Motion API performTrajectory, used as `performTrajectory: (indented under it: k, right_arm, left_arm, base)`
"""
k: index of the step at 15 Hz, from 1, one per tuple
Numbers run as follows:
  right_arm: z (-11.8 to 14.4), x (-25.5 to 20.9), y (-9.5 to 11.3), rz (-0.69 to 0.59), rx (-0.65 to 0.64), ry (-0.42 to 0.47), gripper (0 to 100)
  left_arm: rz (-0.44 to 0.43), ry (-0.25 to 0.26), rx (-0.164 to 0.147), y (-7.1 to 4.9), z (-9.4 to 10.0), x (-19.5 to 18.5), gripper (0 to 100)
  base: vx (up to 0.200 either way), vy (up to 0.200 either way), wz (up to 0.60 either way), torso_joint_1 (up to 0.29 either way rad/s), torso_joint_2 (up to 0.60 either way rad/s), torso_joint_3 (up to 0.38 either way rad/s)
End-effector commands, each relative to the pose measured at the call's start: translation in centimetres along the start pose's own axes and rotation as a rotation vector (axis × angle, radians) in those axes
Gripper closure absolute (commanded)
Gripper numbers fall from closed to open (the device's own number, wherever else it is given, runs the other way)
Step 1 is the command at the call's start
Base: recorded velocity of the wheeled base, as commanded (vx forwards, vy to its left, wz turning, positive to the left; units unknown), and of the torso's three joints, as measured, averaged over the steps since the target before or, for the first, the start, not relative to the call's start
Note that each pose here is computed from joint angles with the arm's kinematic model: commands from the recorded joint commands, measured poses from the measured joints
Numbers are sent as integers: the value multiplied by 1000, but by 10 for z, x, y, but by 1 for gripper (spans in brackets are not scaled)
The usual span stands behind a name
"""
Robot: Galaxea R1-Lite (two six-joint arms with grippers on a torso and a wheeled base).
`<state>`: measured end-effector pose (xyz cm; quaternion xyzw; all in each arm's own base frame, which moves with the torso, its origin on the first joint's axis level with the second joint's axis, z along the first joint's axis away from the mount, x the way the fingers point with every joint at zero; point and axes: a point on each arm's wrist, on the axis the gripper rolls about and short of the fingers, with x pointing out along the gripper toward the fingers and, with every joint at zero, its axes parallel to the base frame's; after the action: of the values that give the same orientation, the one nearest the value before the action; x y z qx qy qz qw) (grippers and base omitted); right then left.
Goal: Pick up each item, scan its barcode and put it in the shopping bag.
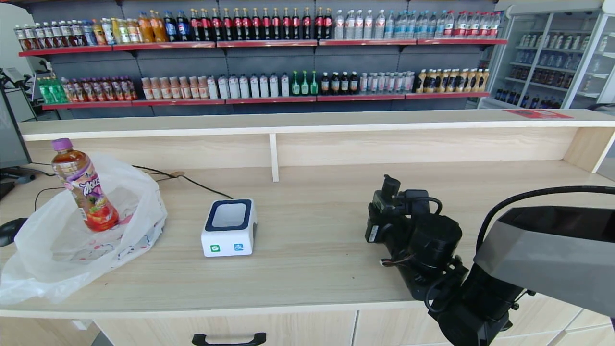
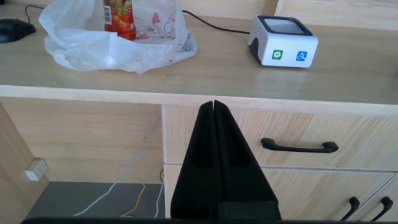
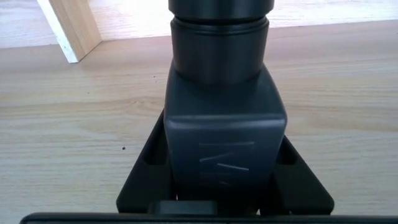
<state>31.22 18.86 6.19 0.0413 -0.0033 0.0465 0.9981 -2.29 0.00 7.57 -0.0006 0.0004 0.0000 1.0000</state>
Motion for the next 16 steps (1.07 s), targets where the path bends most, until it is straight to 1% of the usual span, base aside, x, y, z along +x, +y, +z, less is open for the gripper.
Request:
performTrajectory:
  k: [1,4,5,8,11,15,16]
  right_arm:
    - [-1,0,1,4,2,0,100]
    - [8,-2,1,5,13,-19,100]
    - [11,-3,4,14,17,-28,100]
    - [29,-18,24,83,60,-67,100]
    - [53,-42,44,167,122,-113,100]
    - [77,-73,37,205,151,-133,100]
    - [88,-85,29,209,159,-145,100]
  left_arm:
    - [0,-1,0,0,0,0,100]
    - [0,-1,0,0,0,0,100]
    - [0,-1,0,0,0,0,100]
    - [0,-1,0,0,0,0,100]
    - [0,1,0,0,0,0,100]
    - [0,-1,0,0,0,0,100]
    - [0,-1,0,0,0,0,100]
  base:
    - [0,0,0,0,0,0]
    - [0,0,0,0,0,0]
    - [0,0,0,0,0,0]
    - [0,0,0,0,0,0]
    - [0,0,0,0,0,0]
    - [0,0,0,0,0,0]
    - [0,0,0,0,0,0]
